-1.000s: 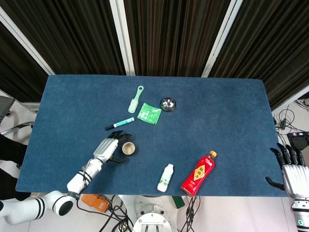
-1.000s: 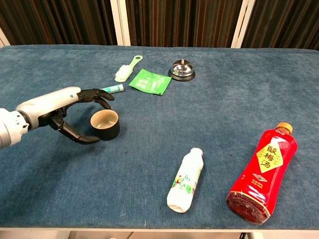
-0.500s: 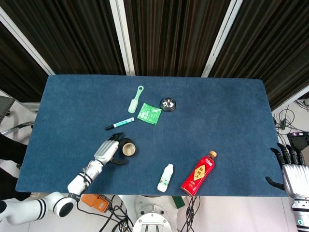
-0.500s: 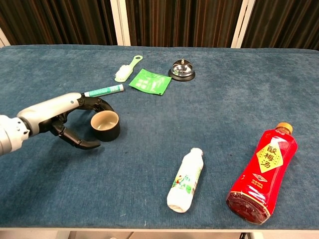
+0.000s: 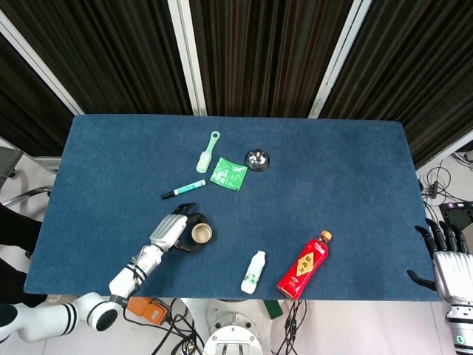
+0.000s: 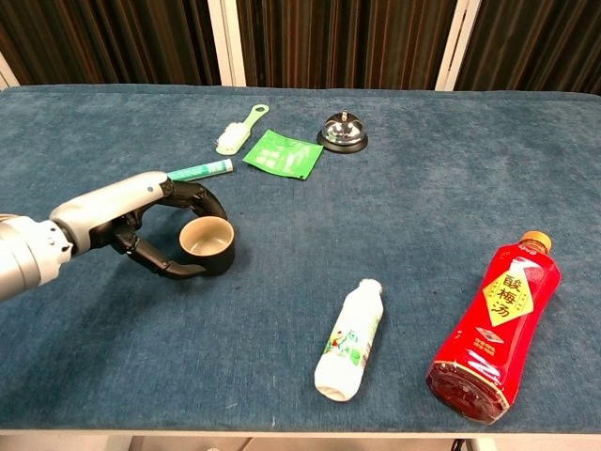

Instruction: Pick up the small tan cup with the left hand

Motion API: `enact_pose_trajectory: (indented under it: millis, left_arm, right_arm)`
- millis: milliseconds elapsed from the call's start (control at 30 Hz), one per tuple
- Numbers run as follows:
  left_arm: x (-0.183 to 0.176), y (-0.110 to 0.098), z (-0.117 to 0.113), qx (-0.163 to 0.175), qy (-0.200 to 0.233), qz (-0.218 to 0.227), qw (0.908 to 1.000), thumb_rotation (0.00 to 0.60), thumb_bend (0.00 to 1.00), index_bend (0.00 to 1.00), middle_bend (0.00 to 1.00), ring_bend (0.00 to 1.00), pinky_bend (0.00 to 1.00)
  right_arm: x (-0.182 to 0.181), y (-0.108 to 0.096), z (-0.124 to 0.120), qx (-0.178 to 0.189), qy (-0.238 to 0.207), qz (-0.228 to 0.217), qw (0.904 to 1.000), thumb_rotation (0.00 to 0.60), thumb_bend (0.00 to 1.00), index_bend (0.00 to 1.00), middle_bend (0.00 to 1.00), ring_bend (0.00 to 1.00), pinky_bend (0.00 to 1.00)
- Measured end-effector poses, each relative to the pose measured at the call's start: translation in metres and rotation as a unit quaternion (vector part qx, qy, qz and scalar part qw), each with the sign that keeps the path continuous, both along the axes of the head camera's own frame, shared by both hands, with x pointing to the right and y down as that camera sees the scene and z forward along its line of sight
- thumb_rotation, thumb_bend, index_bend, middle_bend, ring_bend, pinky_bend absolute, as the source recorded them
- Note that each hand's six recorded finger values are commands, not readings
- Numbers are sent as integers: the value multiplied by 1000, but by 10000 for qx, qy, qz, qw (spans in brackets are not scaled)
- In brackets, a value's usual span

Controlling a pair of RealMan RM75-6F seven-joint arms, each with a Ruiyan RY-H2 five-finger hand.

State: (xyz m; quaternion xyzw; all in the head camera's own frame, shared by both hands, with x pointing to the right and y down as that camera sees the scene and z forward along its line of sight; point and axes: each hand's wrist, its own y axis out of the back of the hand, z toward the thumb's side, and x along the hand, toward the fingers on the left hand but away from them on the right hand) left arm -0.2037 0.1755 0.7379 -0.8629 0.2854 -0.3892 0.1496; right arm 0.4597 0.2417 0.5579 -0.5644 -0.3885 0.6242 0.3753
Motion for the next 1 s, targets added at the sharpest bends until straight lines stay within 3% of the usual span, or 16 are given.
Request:
enact_pose_trajectory:
  millis: [167,467,800,1000]
  left_arm:
    - [0,0,2,-26,-48,-3,10000,600,219,463,488,116,46]
    - [-7,-9,-8,-68,30,-108,9999,600,229,470,492,121,46]
    - [-30,-65,-72,171,419,-390,9982,600,230,470,491,121,46]
    - [-46,-98,-112,698,216,-311,9968,600,230,470,491,121,46]
  right_arm:
    - [0,0,0,-2,-3,8,10000,600,203,244,138,104,90]
    - [0,0,0,-1,-3,24,10000,600,203,246,138,104,90]
    - [0,1,-1,6,-8,34,10000,600,204,245,138,104,90]
    - [0,1,-1,9,-8,35,10000,600,204,244,138,104,90]
